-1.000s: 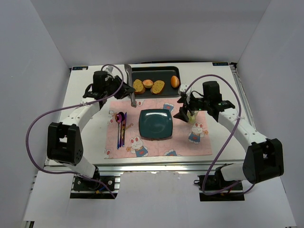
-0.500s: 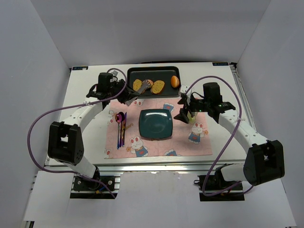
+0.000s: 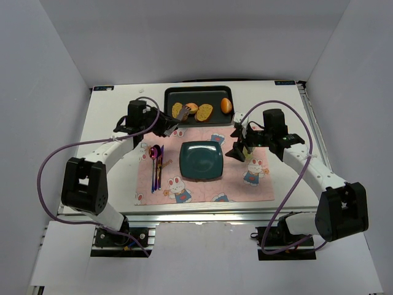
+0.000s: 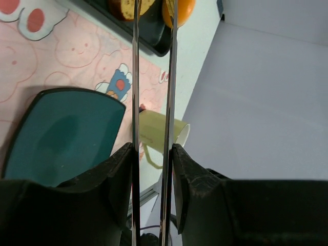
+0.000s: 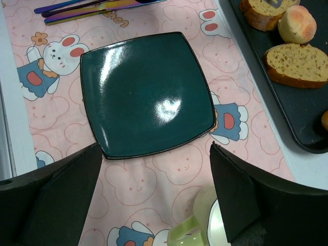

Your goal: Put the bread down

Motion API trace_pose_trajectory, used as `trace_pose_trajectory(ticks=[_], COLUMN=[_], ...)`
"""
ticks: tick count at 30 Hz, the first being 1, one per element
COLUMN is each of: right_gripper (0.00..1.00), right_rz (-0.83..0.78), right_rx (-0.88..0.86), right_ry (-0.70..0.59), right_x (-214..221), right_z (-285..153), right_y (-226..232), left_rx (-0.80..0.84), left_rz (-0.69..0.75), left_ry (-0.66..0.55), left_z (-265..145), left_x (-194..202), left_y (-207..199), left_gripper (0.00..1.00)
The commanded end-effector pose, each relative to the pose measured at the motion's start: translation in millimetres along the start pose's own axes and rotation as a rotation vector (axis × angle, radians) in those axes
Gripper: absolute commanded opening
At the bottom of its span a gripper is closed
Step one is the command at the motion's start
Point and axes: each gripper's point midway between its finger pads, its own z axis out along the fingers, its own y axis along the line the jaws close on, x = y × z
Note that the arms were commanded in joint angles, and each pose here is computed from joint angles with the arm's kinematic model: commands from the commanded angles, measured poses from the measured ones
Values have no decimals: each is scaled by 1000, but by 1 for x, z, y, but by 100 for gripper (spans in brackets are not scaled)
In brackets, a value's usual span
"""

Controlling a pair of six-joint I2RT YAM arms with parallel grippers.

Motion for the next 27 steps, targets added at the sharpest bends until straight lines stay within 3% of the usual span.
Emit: trace_pose_trajectory(ticks=[1, 7, 27], right_gripper=[89, 89, 89], right_rz=[-26, -25, -16], right_rx=[17, 26, 26], right_ry=[-30, -30, -35], right_x=[-9, -7, -6], right_z=[-5, -7, -9], right_y=[-2, -2, -3], left_rx=[80, 74, 78], left_rz=[-14, -48, -86], left_ry=[-34, -23, -24], left_z=[4, 19, 46], left_x=[-8, -9, -21], left_y=[-29, -21, -19], left_gripper=[44, 50, 50])
